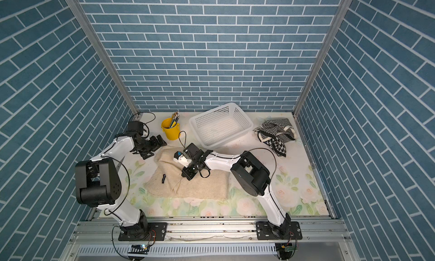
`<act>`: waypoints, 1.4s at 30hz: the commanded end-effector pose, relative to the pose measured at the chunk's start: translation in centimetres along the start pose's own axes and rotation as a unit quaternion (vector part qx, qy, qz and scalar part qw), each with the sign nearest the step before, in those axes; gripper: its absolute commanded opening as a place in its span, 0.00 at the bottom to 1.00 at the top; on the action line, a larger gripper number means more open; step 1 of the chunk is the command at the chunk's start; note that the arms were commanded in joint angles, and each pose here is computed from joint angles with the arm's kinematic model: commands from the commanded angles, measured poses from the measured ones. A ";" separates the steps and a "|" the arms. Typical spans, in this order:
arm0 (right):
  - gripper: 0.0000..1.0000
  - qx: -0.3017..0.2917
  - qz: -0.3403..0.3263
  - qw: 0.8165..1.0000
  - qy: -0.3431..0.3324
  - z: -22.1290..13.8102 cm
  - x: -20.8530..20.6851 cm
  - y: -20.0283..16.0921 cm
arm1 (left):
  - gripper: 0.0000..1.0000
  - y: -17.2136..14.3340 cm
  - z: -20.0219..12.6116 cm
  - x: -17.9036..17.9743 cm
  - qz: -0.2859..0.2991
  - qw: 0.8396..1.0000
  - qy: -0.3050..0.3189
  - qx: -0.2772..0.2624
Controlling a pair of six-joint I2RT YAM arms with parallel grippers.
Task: Roll up the scarf and place it into the basket
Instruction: Fold the scarf at the center of the board.
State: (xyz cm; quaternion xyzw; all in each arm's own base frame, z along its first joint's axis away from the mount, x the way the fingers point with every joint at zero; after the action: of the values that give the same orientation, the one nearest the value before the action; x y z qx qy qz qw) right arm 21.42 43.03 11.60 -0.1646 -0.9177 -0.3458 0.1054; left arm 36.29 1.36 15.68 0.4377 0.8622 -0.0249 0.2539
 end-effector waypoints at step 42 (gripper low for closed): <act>0.00 -0.035 -0.100 0.973 0.203 0.5 13.7 7.1 | 0.00 2.8 5.0 -5.2 0.015 1.000 -0.019 0.005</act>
State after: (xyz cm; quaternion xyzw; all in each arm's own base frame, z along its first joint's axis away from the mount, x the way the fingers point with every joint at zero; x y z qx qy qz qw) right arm 12.11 50.83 19.57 -0.0320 -0.8839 -0.4176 0.2079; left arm 43.15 -3.47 14.65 0.4507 0.8462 -0.0475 0.2801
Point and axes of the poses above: each gripper's point midway between its finger pads, its own z axis out along the fingers, its own x axis along the line the jaws close on, y = z × x, the point moved 7 cm from there along -z, back along the fingers, and after that the axes turned 5 degrees about -z, right-handed, at the moved point
